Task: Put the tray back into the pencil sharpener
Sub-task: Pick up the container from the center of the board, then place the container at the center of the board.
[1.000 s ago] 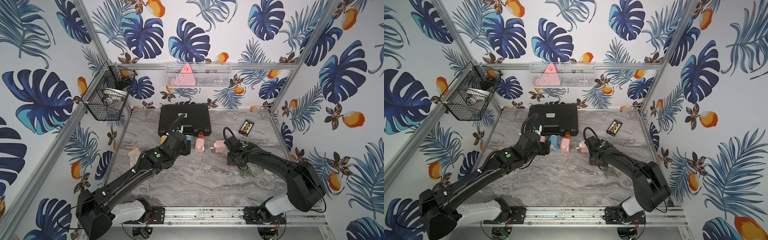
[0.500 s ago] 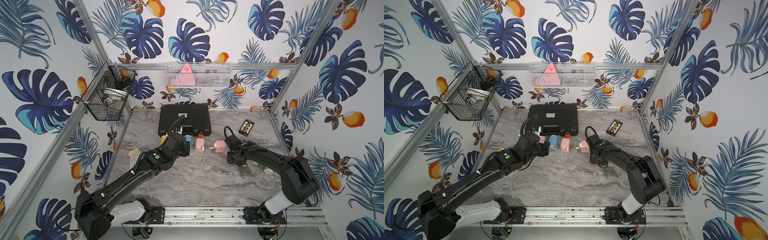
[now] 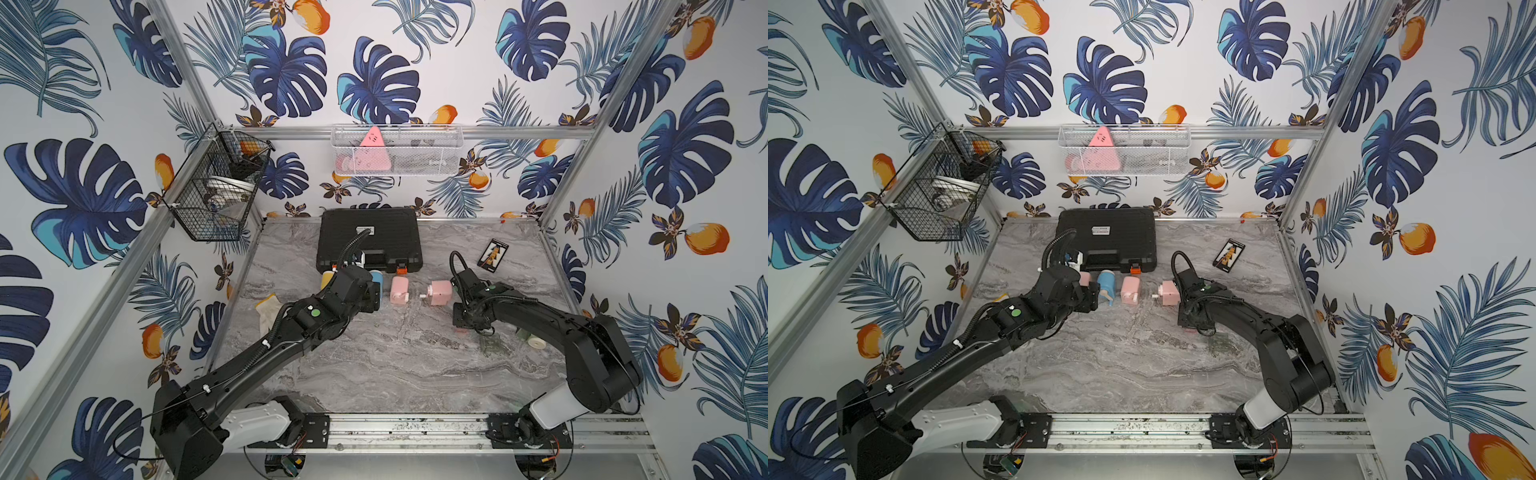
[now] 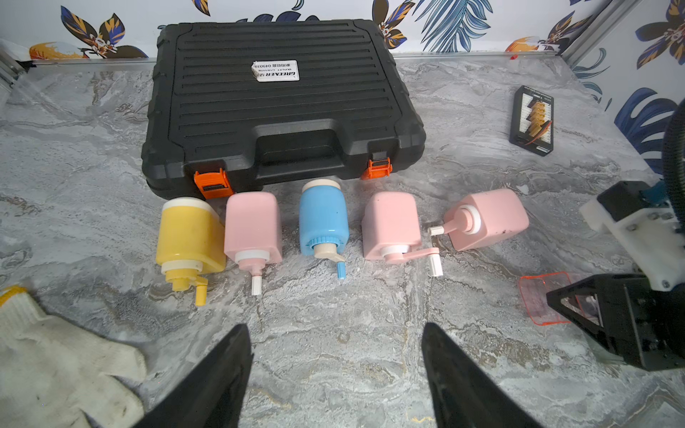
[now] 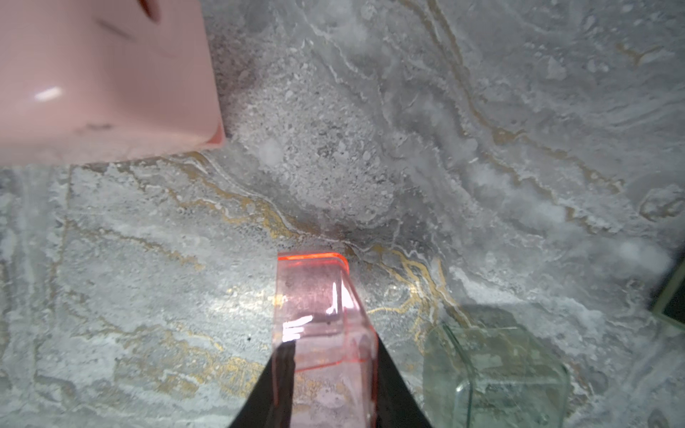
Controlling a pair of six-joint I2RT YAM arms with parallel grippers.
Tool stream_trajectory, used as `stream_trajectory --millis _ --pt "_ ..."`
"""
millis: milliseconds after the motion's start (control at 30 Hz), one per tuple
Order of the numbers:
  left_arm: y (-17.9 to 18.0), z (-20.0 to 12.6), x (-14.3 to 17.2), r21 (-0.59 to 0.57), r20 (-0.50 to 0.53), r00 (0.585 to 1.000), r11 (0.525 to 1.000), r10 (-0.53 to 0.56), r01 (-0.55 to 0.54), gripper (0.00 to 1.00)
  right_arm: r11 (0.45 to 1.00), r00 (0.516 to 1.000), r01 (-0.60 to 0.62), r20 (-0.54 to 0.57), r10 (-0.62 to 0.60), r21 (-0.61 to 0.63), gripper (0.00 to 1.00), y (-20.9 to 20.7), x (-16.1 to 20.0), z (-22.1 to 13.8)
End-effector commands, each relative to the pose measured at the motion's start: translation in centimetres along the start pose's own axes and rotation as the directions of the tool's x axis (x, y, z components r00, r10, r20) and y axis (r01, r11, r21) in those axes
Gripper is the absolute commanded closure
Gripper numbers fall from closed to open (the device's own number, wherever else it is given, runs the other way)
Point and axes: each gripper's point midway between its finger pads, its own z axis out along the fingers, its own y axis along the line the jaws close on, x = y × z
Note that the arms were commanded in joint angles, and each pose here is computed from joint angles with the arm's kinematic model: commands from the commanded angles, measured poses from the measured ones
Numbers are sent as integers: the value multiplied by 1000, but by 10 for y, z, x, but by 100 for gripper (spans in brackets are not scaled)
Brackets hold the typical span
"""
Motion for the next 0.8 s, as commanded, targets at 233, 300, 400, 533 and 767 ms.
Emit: stream_trajectory --millis 233,300,400,533,767 --pt "1 -1 -1 -1 5 1000 1000 11 -11 24 907 987 54 -116 -112 -419 79 75 42 -32" --pt "-1 -1 3 14 -9 1000 1000 10 -10 24 861 980 70 -127 -153 -504 79 94 55 -40" --pt "-4 2 12 39 -37 999 999 11 -10 24 798 965 109 -130 -228 -592 78 121 74 -49" --pt "-5 4 23 50 -73 997 998 26 -22 24 753 934 165 -144 -326 -637 77 146 95 -50" --pt "-10 9 37 78 -129 991 996 46 -36 24 719 912 144 -191 -363 -680 73 159 108 -35"
